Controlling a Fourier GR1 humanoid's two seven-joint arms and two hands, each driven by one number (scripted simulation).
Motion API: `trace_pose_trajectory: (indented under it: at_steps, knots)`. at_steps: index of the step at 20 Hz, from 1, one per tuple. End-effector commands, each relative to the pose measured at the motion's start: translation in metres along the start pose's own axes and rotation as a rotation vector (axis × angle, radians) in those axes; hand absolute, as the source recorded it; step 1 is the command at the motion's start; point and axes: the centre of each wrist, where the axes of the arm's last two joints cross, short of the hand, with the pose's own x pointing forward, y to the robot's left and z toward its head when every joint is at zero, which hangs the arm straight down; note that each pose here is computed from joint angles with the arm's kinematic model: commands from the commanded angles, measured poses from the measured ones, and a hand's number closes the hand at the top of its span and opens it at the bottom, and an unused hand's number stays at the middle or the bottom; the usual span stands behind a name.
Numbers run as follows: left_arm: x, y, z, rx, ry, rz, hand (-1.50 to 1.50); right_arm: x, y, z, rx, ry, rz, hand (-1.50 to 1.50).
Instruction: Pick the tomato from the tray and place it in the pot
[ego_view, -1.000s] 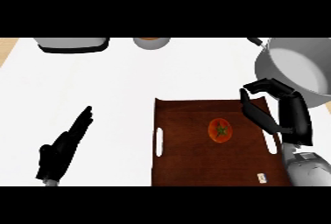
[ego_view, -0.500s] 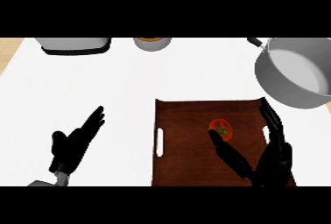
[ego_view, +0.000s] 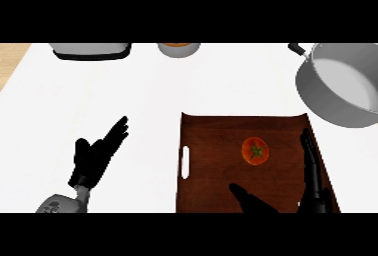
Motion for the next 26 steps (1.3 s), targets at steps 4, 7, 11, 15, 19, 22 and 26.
trace_pose_trajectory:
  at_steps: [4,7,11,15,19,22,26]
  knots:
    - [0.008,0.004,0.009,-0.017,-0.009,-0.008,0.00,0.011,0.005,-0.020,0.116,0.214,-0.004,-1.50]
    - [0.010,0.016,0.002,-0.029,0.001,-0.007,0.00,-0.014,0.017,-0.036,0.254,0.323,0.074,-1.50]
    - [-0.004,-0.003,0.009,-0.005,-0.018,-0.009,0.00,-0.034,0.020,-0.039,0.359,0.385,0.149,-1.50]
    - [0.001,0.008,-0.004,0.005,0.001,0.004,0.00,-0.055,0.014,-0.033,0.360,0.380,0.155,-1.50]
    - [0.003,-0.010,0.012,-0.017,0.006,0.000,0.00,-0.069,0.015,-0.040,0.273,0.350,0.159,-1.50]
    - [-0.008,0.004,0.004,-0.013,-0.006,-0.010,0.00,-0.086,-0.001,-0.016,0.259,0.319,0.149,-1.50]
    - [0.005,-0.007,-0.006,-0.004,-0.008,-0.022,0.00,-0.103,-0.026,-0.030,0.282,0.320,0.076,-1.50]
